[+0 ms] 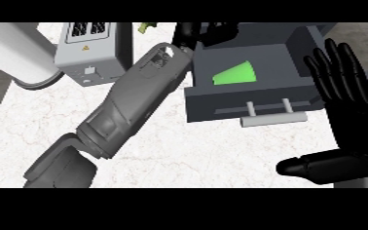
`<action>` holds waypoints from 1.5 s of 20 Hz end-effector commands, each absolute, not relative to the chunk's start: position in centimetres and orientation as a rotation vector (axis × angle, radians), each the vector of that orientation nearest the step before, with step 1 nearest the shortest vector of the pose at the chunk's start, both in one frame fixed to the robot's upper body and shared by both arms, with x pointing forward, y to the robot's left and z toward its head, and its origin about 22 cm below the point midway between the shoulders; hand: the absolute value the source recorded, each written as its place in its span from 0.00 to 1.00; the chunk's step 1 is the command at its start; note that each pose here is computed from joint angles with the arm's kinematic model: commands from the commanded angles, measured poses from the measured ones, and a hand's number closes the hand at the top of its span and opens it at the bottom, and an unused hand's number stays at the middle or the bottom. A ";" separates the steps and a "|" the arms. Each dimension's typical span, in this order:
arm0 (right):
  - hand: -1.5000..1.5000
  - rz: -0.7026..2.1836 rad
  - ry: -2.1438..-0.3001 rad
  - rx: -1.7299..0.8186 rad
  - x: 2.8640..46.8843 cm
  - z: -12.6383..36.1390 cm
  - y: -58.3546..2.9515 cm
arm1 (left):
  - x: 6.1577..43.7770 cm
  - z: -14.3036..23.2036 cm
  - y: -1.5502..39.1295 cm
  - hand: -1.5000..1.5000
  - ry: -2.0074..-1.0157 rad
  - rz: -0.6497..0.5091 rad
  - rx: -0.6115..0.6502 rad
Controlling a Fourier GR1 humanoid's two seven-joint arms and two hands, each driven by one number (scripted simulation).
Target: Pick up the cup, place it into the drawer and close the drawer
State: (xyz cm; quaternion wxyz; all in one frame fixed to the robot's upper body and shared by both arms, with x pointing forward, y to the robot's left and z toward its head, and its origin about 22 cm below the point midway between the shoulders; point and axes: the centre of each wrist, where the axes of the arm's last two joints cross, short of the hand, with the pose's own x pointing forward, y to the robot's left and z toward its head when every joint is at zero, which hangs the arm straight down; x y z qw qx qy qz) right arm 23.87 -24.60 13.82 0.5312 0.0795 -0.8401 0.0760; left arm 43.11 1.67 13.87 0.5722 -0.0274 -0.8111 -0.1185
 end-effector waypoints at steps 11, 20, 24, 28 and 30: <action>0.00 0.176 -2.039 0.275 24.2 14.2 -23.2 | 42.3 12.5 1.1 0.00 -1.903 -0.296 -0.050; 0.00 0.133 -1.993 0.326 23.7 14.1 -26.0 | 42.1 15.4 0.1 0.00 -2.001 -0.137 -0.289; 1.00 0.199 -2.006 0.320 22.7 14.2 -27.0 | 42.1 14.6 1.2 0.00 -1.943 -0.073 -0.312; 1.00 0.397 -1.958 0.261 21.0 15.7 -27.8 | 42.7 16.2 4.2 0.00 -1.975 -0.017 -0.296; 1.00 0.489 -1.966 0.175 21.4 16.3 -28.3 | 41.8 15.0 5.1 0.00 -1.952 0.024 -0.330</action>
